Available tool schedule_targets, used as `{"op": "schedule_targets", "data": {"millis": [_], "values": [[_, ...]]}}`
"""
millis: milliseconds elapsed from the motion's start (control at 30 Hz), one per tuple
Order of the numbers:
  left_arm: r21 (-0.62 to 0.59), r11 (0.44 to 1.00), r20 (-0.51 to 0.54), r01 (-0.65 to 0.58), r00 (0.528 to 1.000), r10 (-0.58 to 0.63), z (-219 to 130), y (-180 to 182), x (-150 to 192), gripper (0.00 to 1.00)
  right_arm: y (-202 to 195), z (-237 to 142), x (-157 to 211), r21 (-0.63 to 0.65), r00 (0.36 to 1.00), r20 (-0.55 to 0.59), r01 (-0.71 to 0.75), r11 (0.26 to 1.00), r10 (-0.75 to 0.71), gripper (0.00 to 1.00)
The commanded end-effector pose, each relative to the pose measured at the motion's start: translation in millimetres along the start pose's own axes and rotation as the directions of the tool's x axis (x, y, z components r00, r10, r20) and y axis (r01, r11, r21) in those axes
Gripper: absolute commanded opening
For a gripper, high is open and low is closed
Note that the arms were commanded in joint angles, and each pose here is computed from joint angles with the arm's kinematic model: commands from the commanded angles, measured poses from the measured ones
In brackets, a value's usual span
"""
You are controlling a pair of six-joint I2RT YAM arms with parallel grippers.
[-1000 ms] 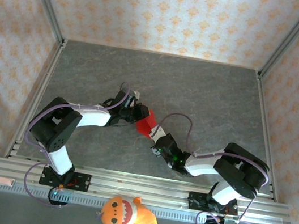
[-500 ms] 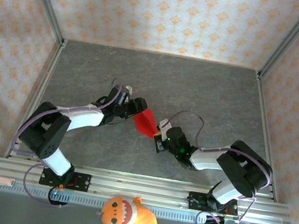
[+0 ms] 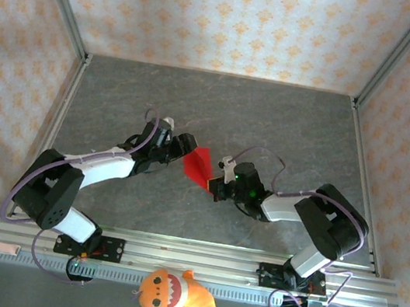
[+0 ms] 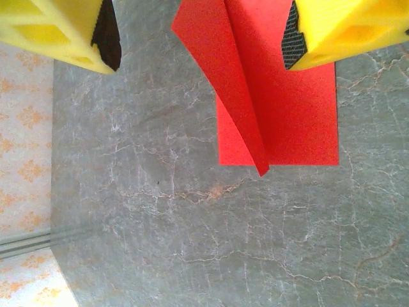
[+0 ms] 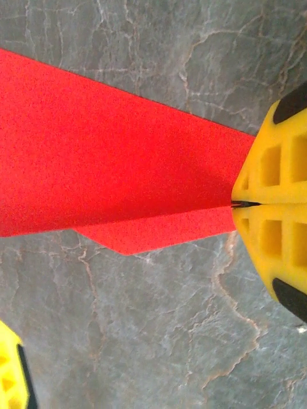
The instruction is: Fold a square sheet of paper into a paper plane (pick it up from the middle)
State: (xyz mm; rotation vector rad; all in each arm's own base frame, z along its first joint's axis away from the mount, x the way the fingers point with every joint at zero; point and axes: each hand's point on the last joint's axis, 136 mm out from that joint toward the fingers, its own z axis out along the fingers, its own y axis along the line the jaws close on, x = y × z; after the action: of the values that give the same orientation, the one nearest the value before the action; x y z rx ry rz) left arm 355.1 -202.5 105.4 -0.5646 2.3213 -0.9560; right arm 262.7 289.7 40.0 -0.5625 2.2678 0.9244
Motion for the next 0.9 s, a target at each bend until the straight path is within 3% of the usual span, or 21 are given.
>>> {"op": "schedule_targets", "data": {"millis": [0,167,400,867], "values": [[-0.007,1.0,0.01,-0.005,1.0,0.005,-3,4,-2,0.7,5,5,3,-0.068,0.992,-0.062,-0.113,0.991,0.109,0.0],[-0.004,1.0,0.01,-0.002,1.0,0.002,-2,6,-1,0.7,2,2,-1,-0.051,0.994,-0.042,-0.105,0.993,0.103,0.0],[0.022,0.998,-0.054,0.054,0.997,-0.052,17,7,9,0.71,-10,-9,-12,0.072,0.999,0.034,-0.02,0.997,0.018,0.02],[0.047,0.994,-0.112,0.095,0.99,-0.09,38,7,20,0.72,-3,-12,-8,0.219,0.982,0.027,0.178,0.959,-0.189,0.06]]}}
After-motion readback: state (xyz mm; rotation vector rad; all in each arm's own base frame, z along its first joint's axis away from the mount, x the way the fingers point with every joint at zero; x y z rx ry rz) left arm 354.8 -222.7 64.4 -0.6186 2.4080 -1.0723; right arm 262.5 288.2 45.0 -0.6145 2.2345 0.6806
